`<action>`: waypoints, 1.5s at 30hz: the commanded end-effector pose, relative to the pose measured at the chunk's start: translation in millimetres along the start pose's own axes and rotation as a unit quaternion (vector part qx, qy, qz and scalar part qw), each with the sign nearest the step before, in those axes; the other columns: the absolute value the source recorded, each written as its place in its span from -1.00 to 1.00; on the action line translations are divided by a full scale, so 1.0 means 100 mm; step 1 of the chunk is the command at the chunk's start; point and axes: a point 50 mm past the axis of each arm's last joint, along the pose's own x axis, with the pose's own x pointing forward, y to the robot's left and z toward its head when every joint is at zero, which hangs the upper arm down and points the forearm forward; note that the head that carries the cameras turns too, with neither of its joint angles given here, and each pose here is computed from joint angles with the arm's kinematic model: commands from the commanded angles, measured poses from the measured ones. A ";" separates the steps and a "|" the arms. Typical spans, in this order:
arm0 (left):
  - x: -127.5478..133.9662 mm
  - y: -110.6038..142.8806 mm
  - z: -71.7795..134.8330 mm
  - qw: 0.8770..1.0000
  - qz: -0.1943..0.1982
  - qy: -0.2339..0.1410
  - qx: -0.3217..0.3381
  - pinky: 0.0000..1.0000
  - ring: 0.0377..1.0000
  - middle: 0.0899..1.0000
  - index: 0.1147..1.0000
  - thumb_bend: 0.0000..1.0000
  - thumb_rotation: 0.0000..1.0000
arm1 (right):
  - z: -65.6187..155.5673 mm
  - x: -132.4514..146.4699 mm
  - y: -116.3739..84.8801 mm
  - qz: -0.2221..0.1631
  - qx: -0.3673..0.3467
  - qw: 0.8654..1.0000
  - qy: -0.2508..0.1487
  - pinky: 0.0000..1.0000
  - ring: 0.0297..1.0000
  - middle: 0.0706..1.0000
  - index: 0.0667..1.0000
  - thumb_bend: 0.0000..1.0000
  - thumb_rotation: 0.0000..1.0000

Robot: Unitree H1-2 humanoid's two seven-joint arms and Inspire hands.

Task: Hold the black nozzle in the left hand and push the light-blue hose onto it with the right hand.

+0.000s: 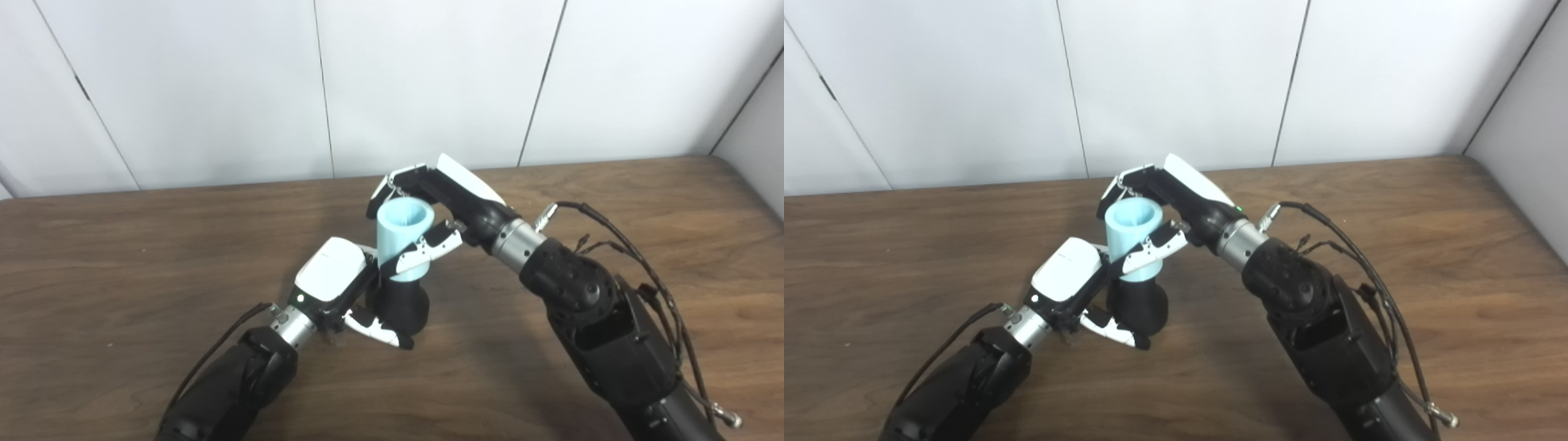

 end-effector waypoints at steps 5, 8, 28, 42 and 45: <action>-0.36 -0.51 0.10 0.996 -0.085 0.032 -0.023 -0.33 -0.21 -0.22 -0.10 0.01 -1.00 | -0.11 -0.12 0.05 0.010 -0.035 0.999 -0.031 -0.30 -0.23 -0.14 -0.01 0.03 -1.00; -0.36 -0.50 0.10 0.996 -0.086 0.030 -0.020 -0.31 -0.20 -0.20 -0.12 0.01 -1.00 | -0.17 -0.16 0.07 0.011 -0.041 0.999 -0.030 -0.34 -0.23 -0.15 -0.01 0.03 -1.00; -0.36 -0.47 0.09 0.995 -0.089 0.030 -0.019 -0.30 -0.20 -0.18 -0.12 0.01 -1.00 | -0.36 -0.16 0.27 -0.001 -0.012 1.000 0.000 -0.42 -0.29 -0.15 0.01 0.03 -1.00; -0.34 -0.46 0.08 0.996 -0.085 0.027 -0.018 -0.33 -0.23 -0.19 -0.11 0.01 -1.00 | -0.33 -0.17 0.32 0.044 -0.021 0.999 0.016 -0.40 -0.28 -0.13 -0.01 0.03 -1.00; -0.35 -0.46 0.07 0.996 -0.087 0.028 -0.016 -0.32 -0.22 -0.19 -0.11 0.01 -1.00 | -0.33 -0.19 0.31 0.044 -0.023 0.999 0.012 -0.40 -0.27 -0.12 -0.01 0.03 -1.00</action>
